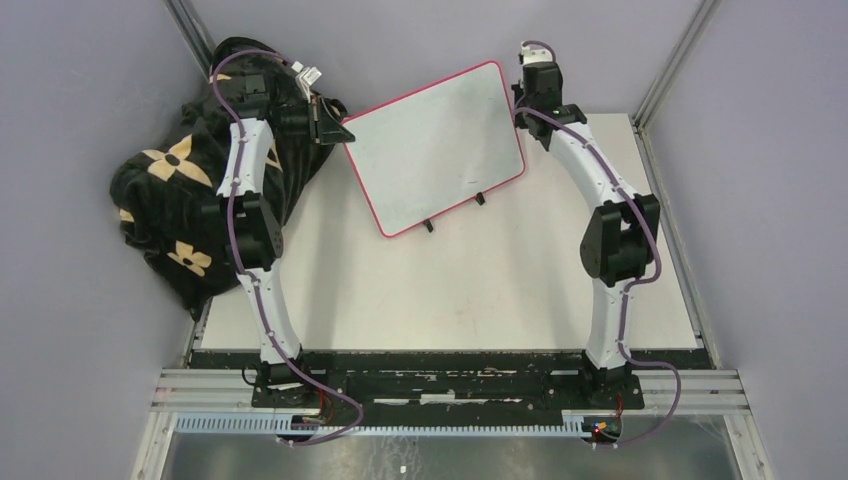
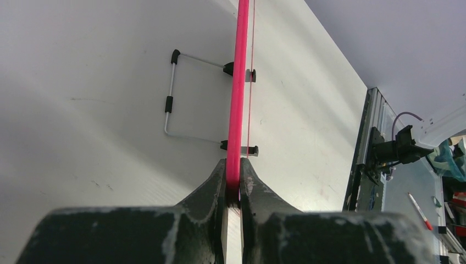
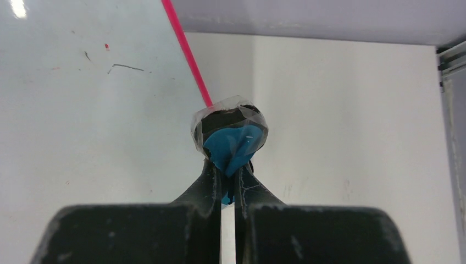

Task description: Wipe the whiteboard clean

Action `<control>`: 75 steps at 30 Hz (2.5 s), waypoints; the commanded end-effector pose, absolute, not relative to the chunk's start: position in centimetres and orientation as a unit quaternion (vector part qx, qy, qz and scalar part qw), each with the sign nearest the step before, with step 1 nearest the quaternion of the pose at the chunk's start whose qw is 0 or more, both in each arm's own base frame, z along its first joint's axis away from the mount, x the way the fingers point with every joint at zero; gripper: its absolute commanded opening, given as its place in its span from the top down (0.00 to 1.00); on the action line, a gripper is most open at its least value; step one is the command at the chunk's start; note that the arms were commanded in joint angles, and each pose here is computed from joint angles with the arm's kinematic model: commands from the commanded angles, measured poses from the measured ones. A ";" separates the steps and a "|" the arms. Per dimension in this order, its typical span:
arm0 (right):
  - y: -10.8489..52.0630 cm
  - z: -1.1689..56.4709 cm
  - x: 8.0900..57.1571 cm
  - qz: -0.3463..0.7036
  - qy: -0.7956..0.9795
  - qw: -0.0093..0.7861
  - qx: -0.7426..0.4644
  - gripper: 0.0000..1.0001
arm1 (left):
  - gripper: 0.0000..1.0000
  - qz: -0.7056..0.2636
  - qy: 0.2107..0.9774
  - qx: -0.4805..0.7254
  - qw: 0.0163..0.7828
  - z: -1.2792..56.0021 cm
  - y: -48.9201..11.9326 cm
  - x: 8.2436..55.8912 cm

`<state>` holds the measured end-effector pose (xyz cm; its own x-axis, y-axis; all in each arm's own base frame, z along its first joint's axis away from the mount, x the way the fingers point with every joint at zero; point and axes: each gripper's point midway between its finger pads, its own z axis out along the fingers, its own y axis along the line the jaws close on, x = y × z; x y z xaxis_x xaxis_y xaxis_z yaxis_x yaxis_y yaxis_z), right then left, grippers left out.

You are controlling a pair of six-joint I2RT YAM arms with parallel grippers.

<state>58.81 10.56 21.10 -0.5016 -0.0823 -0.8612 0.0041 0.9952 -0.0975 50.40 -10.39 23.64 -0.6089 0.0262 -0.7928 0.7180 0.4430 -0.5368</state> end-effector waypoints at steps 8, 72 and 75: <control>5.7 31.2 54.1 -0.071 0.816 0.574 0.018 0.99 | 0.96 -0.426 0.759 0.282 0.403 23.6 -9.6 51.6; 6.5 4.8 29.1 -0.003 0.996 0.085 0.042 0.59 | 0.01 -0.122 0.940 0.163 0.274 9.2 -4.9 36.7; 6.9 4.9 29.0 0.011 0.995 0.087 0.039 0.55 | 0.01 -0.125 0.939 0.164 0.276 9.4 -5.1 36.5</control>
